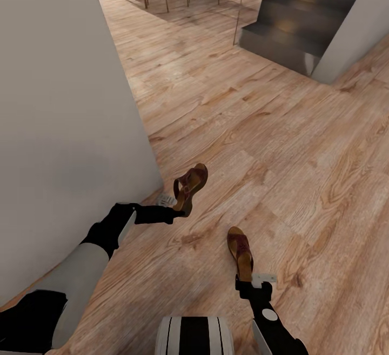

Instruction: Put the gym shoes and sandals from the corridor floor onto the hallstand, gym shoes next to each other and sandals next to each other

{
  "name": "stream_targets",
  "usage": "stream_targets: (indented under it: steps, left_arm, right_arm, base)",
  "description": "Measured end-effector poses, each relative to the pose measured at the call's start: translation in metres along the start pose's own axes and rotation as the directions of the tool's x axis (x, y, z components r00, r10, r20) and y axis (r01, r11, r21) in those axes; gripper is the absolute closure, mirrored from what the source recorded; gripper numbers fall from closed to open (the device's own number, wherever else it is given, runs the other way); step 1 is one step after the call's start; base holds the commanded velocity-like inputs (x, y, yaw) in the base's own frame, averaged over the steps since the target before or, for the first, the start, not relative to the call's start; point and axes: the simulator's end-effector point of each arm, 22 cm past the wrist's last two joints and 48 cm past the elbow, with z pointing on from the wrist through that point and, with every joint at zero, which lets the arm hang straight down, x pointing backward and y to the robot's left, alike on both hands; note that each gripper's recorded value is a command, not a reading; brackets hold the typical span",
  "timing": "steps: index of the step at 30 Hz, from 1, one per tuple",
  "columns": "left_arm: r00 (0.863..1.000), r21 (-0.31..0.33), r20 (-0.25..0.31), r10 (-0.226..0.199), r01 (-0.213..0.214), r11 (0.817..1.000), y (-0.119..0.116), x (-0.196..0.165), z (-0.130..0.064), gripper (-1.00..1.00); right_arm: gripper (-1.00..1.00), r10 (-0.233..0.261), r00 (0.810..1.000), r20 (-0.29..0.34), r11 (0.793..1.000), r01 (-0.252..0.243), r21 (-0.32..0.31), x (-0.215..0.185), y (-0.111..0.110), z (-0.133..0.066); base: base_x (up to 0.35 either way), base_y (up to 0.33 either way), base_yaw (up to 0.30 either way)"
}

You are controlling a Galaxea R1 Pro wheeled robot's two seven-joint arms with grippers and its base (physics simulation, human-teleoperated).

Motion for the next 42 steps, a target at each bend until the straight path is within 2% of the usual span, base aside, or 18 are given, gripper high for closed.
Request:
stream_targets:
  steps: [15, 42]
  left_arm:
    - [0.998, 0.014, -0.04, -0.043, 0.044, 0.999, 0.017, 0.03, 0.023, 1.0]
    - [0.995, 0.01, -0.065, -0.077, 0.078, 0.997, 0.03, 0.054, 0.032, 1.0]
  right_arm:
    - [-1.0, -0.002, 0.998, -0.055, 1.0, 0.003, 0.01, 0.035, -0.003, 0.01]
    - [-1.0, -0.006, 0.996, -0.086, 1.0, 0.007, 0.011, 0.055, -0.004, 0.014]
  base:
    - [0.0, 0.0, 0.0]
    - [0.0, 0.0, 0.0]
